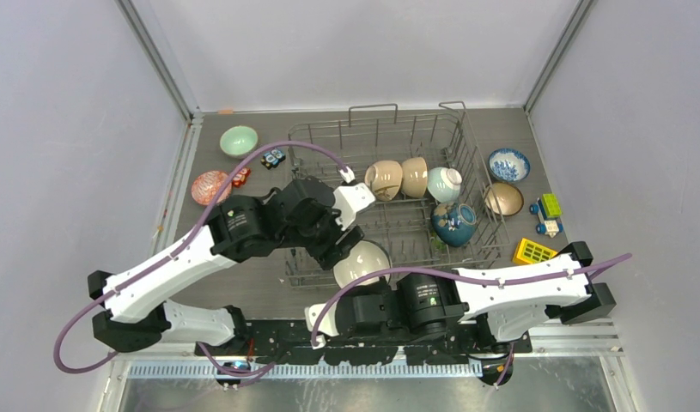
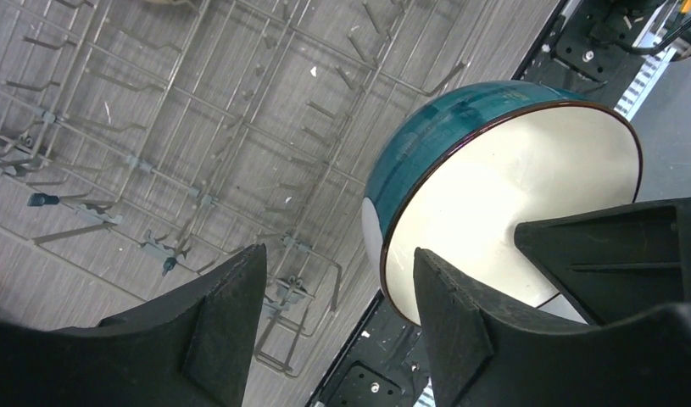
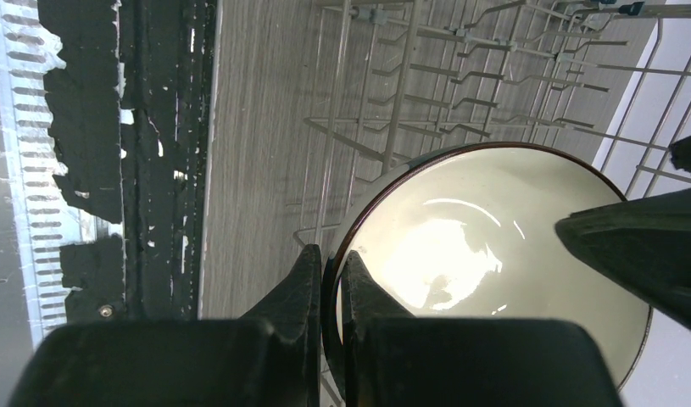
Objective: Unload the bowls from the dish rack
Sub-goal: Place the bowl at the center of the board, then pick up the bowl from the dish rack.
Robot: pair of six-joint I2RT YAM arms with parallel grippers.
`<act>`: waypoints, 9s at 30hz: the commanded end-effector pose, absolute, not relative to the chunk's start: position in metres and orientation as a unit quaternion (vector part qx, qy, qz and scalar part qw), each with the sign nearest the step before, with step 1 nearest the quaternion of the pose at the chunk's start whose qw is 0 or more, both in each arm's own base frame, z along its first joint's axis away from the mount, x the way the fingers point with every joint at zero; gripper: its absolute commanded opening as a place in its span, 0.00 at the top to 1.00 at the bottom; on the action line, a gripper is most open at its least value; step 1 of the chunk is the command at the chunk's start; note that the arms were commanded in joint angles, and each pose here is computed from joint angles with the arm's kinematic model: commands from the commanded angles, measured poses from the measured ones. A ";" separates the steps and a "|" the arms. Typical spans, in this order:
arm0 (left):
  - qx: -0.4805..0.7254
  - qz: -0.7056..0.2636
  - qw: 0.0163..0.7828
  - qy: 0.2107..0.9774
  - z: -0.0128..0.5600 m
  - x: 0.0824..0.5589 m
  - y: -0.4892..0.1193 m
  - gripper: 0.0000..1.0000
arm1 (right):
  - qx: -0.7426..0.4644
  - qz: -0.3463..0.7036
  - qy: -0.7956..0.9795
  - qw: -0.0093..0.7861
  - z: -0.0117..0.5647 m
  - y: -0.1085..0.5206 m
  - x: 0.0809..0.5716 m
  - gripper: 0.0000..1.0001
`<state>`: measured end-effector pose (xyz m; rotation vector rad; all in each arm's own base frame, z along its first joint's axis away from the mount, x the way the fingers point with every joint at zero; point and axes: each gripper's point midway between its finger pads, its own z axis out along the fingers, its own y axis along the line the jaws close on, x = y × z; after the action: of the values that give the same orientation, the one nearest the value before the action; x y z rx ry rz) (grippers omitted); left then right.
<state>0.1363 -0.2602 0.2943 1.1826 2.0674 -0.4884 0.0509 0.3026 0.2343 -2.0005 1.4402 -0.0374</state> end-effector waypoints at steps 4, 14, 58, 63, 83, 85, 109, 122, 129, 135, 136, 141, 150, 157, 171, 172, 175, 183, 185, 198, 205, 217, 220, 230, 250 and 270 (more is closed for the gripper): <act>0.466 -0.152 0.339 0.803 0.287 0.138 -0.261 0.36 | -0.756 -0.003 0.540 0.370 0.259 0.314 0.054 0.99; 0.460 -0.152 0.337 0.807 0.281 0.139 -0.266 0.68 | -0.758 -0.002 0.537 0.371 0.259 0.317 0.053 0.99; -0.184 -0.060 0.510 0.838 0.326 0.286 -0.020 1.00 | -0.319 0.330 0.652 0.604 0.399 0.337 0.119 0.00; -0.309 -0.052 0.458 0.832 0.267 0.291 0.020 1.00 | -0.228 0.331 0.677 0.617 0.384 0.310 0.138 0.00; -0.415 -0.046 0.324 0.849 0.136 0.351 0.031 1.00 | -0.106 0.318 0.693 0.639 0.342 0.220 0.151 0.00; -0.416 -0.045 0.317 0.851 0.127 0.353 0.028 1.00 | -0.106 0.310 0.694 0.642 0.341 0.219 0.153 0.00; -0.433 -0.015 0.251 0.865 0.069 0.369 0.027 0.99 | -0.113 0.265 0.698 0.656 0.336 0.225 0.162 0.00; -0.423 -0.031 0.243 0.872 0.068 0.366 0.020 0.59 | -0.118 0.259 0.697 0.657 0.337 0.226 0.163 0.00; -0.407 -0.073 0.288 0.863 0.117 0.364 0.011 0.37 | -0.138 0.244 0.700 0.657 0.345 0.239 0.167 0.00; -0.385 -0.108 0.349 0.848 0.178 0.356 0.004 0.19 | -0.108 0.216 0.751 0.615 0.349 0.246 0.211 0.00; -0.380 -0.113 0.364 0.843 0.190 0.354 0.003 0.17 | -0.092 0.222 0.755 0.610 0.352 0.244 0.221 0.00; -0.334 -0.152 0.428 0.826 0.240 0.344 -0.014 0.11 | 0.006 0.231 0.786 0.573 0.340 0.230 0.274 0.00; -0.149 -0.219 0.447 0.854 0.263 0.319 -0.117 0.06 | 0.116 0.289 0.817 0.486 0.278 0.229 0.338 0.00; -0.103 -0.233 0.414 0.874 0.237 0.302 -0.138 0.00 | 0.166 0.303 0.827 0.444 0.223 0.228 0.364 0.00; -0.075 -0.210 0.345 0.912 0.186 0.288 -0.145 0.07 | 0.203 0.289 0.835 0.421 0.171 0.218 0.399 0.00; -0.074 -0.209 0.342 0.913 0.183 0.287 -0.145 0.08 | 0.203 0.290 0.835 0.420 0.169 0.218 0.400 0.00; -0.069 -0.204 0.332 0.918 0.176 0.285 -0.147 0.09 | 0.202 0.289 0.839 0.413 0.163 0.220 0.402 0.00; -0.063 -0.189 0.311 0.929 0.160 0.286 -0.148 0.13 | 0.189 0.315 0.834 0.412 0.157 0.229 0.410 0.02; -0.062 -0.183 0.307 0.932 0.157 0.287 -0.147 0.15 | 0.172 0.337 0.829 0.413 0.162 0.236 0.408 0.04; -0.046 -0.165 0.284 0.944 0.138 0.290 -0.147 0.26 | 0.127 0.485 0.752 0.428 0.213 0.253 0.423 0.19; -0.040 -0.151 0.275 0.949 0.129 0.291 -0.145 0.31 | 0.125 0.520 0.731 0.423 0.227 0.256 0.429 0.25; -0.029 -0.134 0.264 0.955 0.118 0.288 -0.143 0.54 | 0.149 0.465 0.739 0.464 0.230 0.238 0.446 0.25; -0.028 -0.132 0.262 0.955 0.117 0.287 -0.143 0.59 | 0.139 0.463 0.737 0.471 0.232 0.240 0.450 0.37; -0.016 -0.129 0.257 0.958 0.112 0.283 -0.143 0.78 | 0.105 0.479 0.724 0.485 0.238 0.249 0.456 0.44; -0.008 -0.143 0.247 0.958 0.109 0.284 -0.153 0.91 | 0.041 0.581 0.711 0.394 0.240 0.289 0.438 0.58; -0.016 -0.136 0.248 0.959 0.108 0.288 -0.152 1.00 | 0.031 0.695 0.637 0.332 0.299 0.301 0.411 0.98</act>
<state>0.2892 -0.1449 0.1186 -0.0570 2.5772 -0.3620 0.4595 0.2581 0.1699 0.4394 1.9487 1.4315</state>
